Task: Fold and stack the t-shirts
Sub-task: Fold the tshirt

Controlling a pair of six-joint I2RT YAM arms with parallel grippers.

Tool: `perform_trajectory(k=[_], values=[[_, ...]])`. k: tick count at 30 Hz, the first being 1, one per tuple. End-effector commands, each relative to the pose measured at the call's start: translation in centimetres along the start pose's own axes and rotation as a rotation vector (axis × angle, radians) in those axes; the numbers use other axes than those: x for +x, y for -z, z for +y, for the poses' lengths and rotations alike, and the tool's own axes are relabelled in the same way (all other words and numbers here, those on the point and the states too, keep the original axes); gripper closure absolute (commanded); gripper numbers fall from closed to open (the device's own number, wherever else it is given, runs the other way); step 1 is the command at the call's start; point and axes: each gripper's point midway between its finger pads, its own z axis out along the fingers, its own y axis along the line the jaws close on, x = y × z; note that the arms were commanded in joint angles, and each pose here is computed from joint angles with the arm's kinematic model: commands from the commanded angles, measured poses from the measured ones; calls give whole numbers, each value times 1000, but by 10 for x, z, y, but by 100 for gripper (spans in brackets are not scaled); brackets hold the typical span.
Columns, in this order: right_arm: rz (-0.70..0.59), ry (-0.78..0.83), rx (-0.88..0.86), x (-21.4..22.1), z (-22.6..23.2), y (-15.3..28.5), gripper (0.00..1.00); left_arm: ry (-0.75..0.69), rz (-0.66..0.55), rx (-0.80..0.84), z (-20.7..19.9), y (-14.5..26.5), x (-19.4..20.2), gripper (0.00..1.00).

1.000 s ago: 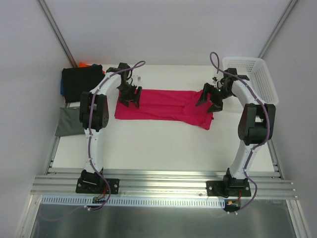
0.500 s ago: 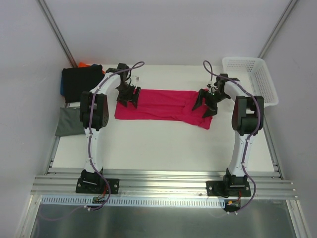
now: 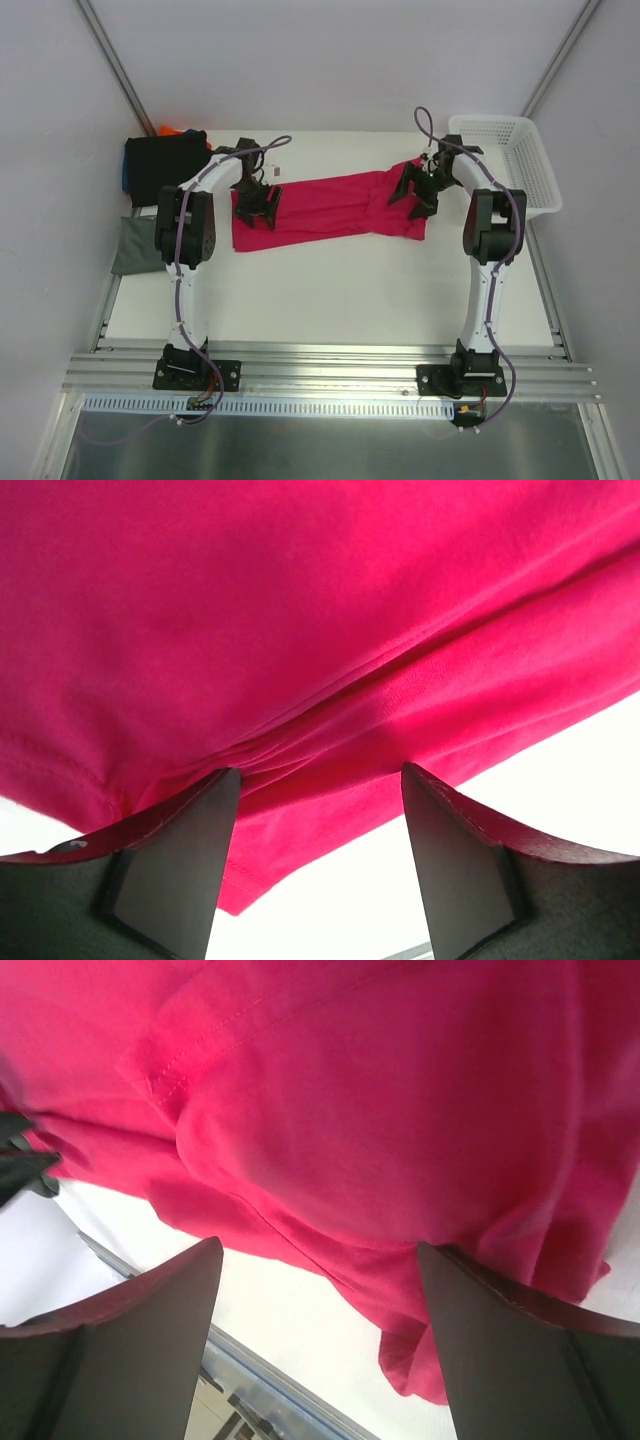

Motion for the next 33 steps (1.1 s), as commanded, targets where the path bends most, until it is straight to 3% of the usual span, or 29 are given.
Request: perform_trajectory(k=[1, 18, 27, 33], values=[[-64, 9, -3, -27, -4, 2, 16, 1, 102, 16, -17, 1, 38, 33], [-295, 77, -110, -122, 26, 3, 16, -281, 211, 1, -121, 12, 119, 30], [-374, 148, -222, -116, 84, 68, 16, -359, 25, -110, -113, 48, 58, 30], [-376, 138, -272, -93, 107, 100, 16, -359, -31, -136, -106, 46, 23, 30]])
